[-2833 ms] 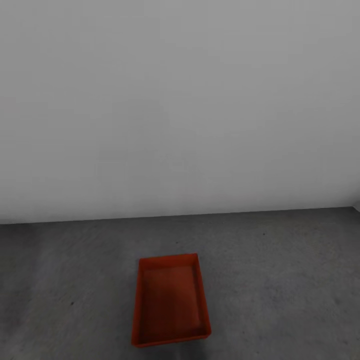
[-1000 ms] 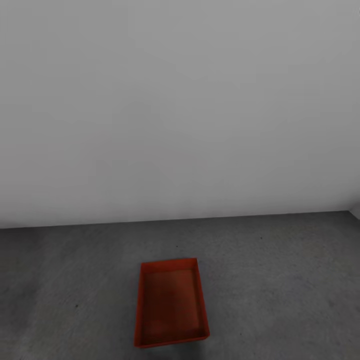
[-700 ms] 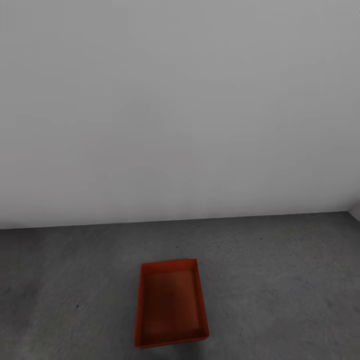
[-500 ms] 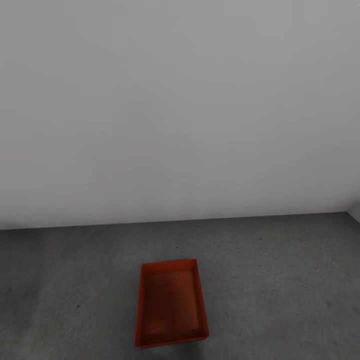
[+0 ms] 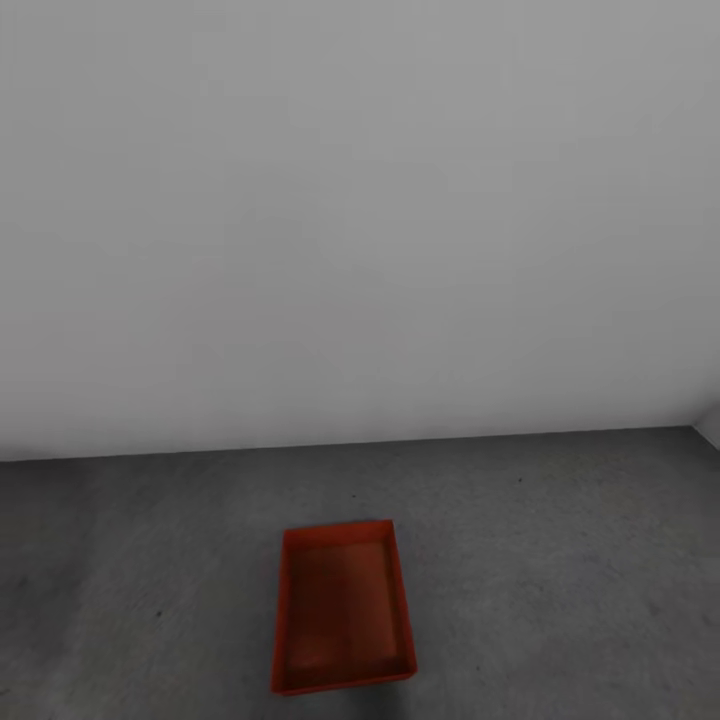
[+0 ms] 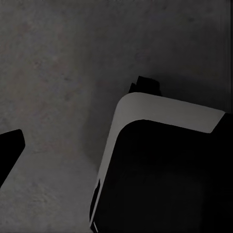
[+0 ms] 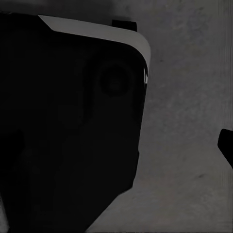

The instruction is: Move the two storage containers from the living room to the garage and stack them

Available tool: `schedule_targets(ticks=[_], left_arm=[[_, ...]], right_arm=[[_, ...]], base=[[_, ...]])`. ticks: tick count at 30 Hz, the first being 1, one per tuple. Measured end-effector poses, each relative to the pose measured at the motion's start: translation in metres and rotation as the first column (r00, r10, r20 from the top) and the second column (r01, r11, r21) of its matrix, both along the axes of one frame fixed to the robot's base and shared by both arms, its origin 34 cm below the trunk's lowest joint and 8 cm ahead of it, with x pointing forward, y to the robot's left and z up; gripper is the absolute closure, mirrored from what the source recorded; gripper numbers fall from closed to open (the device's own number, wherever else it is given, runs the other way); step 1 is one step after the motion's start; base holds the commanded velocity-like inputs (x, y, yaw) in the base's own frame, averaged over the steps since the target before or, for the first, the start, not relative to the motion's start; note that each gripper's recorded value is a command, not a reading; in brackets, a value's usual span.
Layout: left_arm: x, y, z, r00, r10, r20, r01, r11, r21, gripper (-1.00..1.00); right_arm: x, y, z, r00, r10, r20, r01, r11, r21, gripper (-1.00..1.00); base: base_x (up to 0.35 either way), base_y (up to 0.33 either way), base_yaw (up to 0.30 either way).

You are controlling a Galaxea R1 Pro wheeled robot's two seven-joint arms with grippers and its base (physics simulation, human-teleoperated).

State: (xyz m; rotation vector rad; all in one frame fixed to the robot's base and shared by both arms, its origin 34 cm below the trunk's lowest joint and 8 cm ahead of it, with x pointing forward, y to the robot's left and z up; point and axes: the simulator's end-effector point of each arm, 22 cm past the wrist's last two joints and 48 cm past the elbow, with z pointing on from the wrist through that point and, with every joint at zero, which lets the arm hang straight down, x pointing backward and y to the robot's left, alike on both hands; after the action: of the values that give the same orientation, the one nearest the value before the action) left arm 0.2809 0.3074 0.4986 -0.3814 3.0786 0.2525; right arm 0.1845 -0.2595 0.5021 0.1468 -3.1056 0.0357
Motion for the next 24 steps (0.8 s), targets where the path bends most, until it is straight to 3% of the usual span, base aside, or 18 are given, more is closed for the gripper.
schedule_targets(ticks=[24], left_arm=[[-0.005,0.001,0.03,1.0,0.001,-0.001,-0.001,1.0,-0.002,-1.0]], right_arm=[[-0.006,0.009,0.031,1.0,-0.003,-0.009,0.003,1.0,0.011,-1.0]], base=[[0.0,0.0,0.0]])
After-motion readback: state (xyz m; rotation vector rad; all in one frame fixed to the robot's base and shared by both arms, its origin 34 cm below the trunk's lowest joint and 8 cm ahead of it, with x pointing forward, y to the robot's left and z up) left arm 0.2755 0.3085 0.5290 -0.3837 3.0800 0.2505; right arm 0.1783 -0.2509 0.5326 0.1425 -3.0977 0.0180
